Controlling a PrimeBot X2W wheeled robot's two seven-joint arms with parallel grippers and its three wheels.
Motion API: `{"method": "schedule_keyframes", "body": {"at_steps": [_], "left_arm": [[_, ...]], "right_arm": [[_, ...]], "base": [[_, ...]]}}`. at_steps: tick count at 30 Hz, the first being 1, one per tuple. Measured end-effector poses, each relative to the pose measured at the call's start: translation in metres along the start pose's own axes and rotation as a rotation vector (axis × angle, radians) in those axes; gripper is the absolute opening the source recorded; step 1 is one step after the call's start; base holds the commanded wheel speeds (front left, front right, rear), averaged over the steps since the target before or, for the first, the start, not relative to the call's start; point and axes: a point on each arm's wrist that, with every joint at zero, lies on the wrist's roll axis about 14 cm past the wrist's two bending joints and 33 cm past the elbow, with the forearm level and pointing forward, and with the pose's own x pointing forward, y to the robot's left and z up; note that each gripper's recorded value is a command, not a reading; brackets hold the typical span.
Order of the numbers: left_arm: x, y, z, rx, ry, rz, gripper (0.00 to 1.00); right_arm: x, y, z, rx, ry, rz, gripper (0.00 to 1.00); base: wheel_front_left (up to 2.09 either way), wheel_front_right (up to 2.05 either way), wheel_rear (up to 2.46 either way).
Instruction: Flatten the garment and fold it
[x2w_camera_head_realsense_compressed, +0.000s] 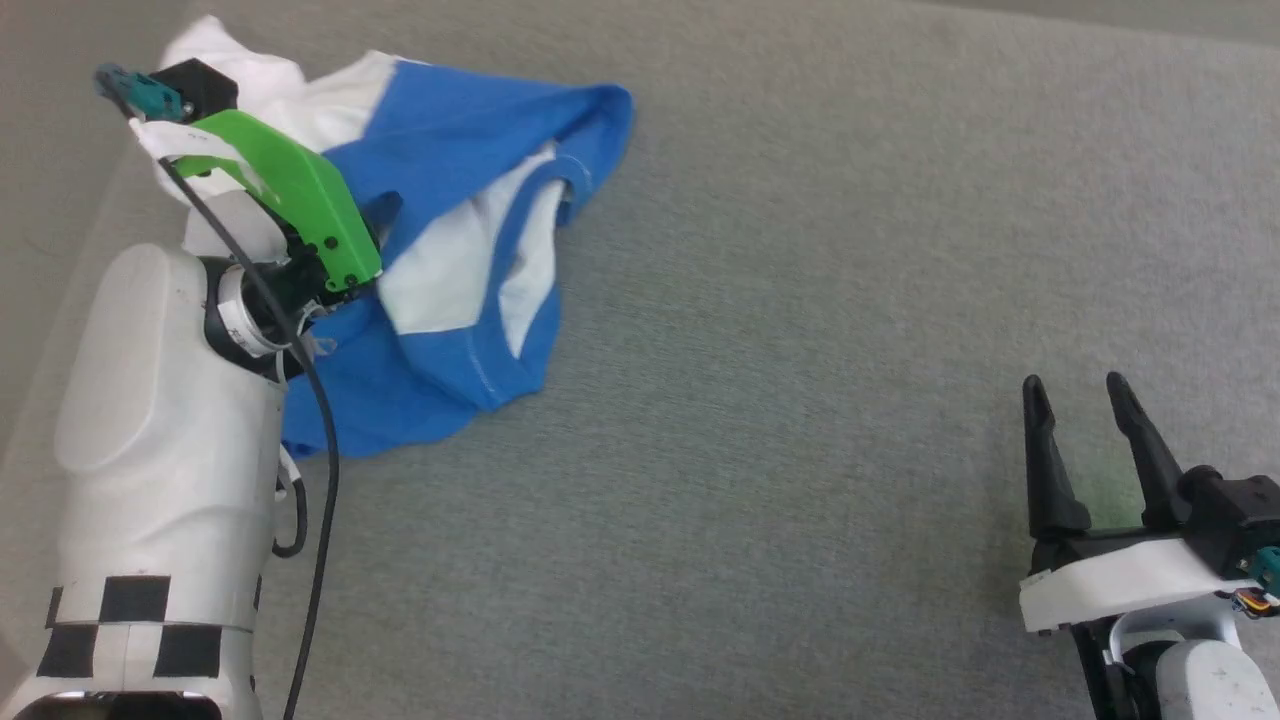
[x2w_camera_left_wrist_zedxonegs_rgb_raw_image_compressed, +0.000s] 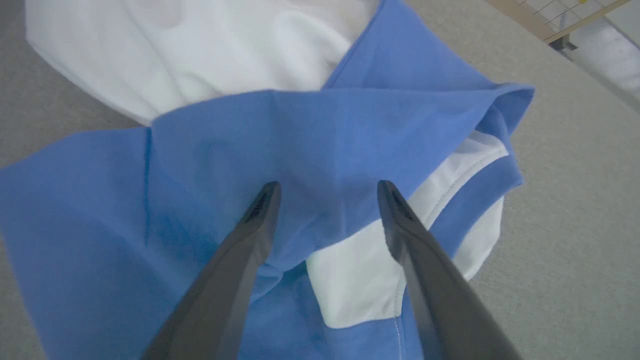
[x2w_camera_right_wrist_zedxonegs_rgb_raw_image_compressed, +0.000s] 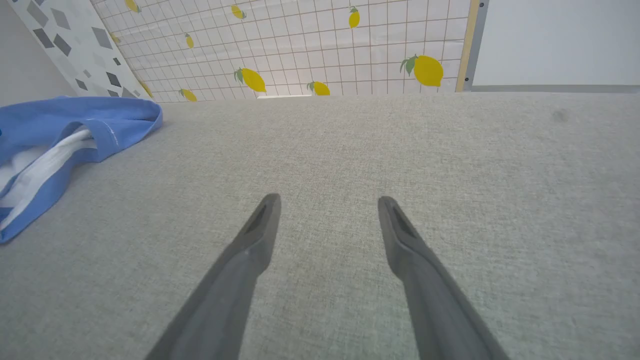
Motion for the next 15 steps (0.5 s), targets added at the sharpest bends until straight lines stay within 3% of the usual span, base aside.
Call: {"method": "schedule_keyframes", "body": {"at_steps": [7, 12, 13, 14, 15], "left_arm": [[0.04, -0.003, -0.066, 0.008, 0.264, 0.067, 1.0], [0.05, -0.003, -0.075, 0.008, 0.301, 0.098, 1.0], [0.05, -0.003, -0.075, 0.011, 0.291, 0.102, 0.37], [0.051, -0.002, -0.073, 0.011, 0.266, 0.106, 0.0], [0.051, 0.0, -0.072, 0.002, 0.239, 0.111, 0.0]], "right_arm": [[-0.003, -0.029, -0.027, 0.001, 0.066, -0.075, 1.0], [0.0, -0.033, -0.036, 0.005, 0.085, -0.086, 1.0], [0.0, -0.033, -0.037, 0.006, 0.086, -0.084, 1.0], [0.001, -0.032, -0.037, 0.006, 0.084, -0.081, 1.0], [0.001, -0.031, -0.037, 0.006, 0.083, -0.079, 1.0]], "base": [[0.0, 0.0, 0.0], [0.0, 0.0, 0.0], [0.0, 0.0, 0.0], [0.0, 0.0, 0.0], [0.0, 0.0, 0.0]]}}
